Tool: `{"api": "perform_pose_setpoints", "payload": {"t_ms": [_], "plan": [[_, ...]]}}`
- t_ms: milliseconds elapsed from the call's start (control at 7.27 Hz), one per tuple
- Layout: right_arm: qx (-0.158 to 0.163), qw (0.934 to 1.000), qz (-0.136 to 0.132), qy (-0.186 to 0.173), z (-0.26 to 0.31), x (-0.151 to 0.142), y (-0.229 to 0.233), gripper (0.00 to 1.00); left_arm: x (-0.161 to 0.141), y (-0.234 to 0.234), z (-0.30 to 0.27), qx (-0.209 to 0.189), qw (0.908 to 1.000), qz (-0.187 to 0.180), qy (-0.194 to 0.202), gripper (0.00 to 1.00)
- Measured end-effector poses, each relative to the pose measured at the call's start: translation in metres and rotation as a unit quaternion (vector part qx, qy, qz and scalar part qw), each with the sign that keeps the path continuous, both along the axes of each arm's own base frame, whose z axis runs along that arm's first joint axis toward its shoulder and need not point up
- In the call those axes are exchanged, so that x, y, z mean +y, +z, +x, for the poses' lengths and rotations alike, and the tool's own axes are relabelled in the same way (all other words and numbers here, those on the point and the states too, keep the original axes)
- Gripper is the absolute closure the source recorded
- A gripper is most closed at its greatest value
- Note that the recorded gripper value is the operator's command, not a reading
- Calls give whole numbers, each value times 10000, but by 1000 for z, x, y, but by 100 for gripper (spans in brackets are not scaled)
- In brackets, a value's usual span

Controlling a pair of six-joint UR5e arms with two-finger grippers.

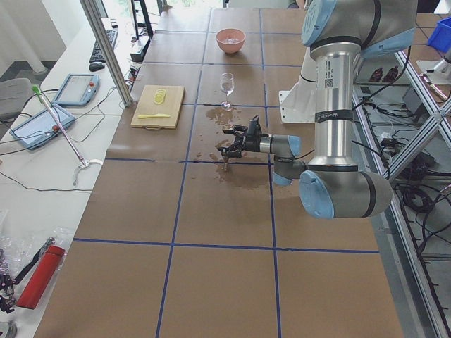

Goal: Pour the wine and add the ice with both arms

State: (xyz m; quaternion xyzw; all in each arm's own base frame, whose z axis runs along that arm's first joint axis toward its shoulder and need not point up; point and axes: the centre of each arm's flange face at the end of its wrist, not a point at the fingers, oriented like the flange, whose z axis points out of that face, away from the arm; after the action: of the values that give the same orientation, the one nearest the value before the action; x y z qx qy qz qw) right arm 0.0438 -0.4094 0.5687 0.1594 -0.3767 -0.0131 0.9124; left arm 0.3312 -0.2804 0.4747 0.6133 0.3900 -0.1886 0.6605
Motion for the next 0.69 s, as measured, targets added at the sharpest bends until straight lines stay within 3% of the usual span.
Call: {"api": "perform_pose_setpoints", "payload": {"t_ms": [275, 688], "plan": [[0, 10000, 0, -1, 0, 0, 0, 0, -11, -14, -12, -267, 9992, 232, 200, 1], [1, 10000, -6, -1, 0, 0, 1, 0, -77, -14, -52, -1171, 9909, 357, 555, 0]]}}
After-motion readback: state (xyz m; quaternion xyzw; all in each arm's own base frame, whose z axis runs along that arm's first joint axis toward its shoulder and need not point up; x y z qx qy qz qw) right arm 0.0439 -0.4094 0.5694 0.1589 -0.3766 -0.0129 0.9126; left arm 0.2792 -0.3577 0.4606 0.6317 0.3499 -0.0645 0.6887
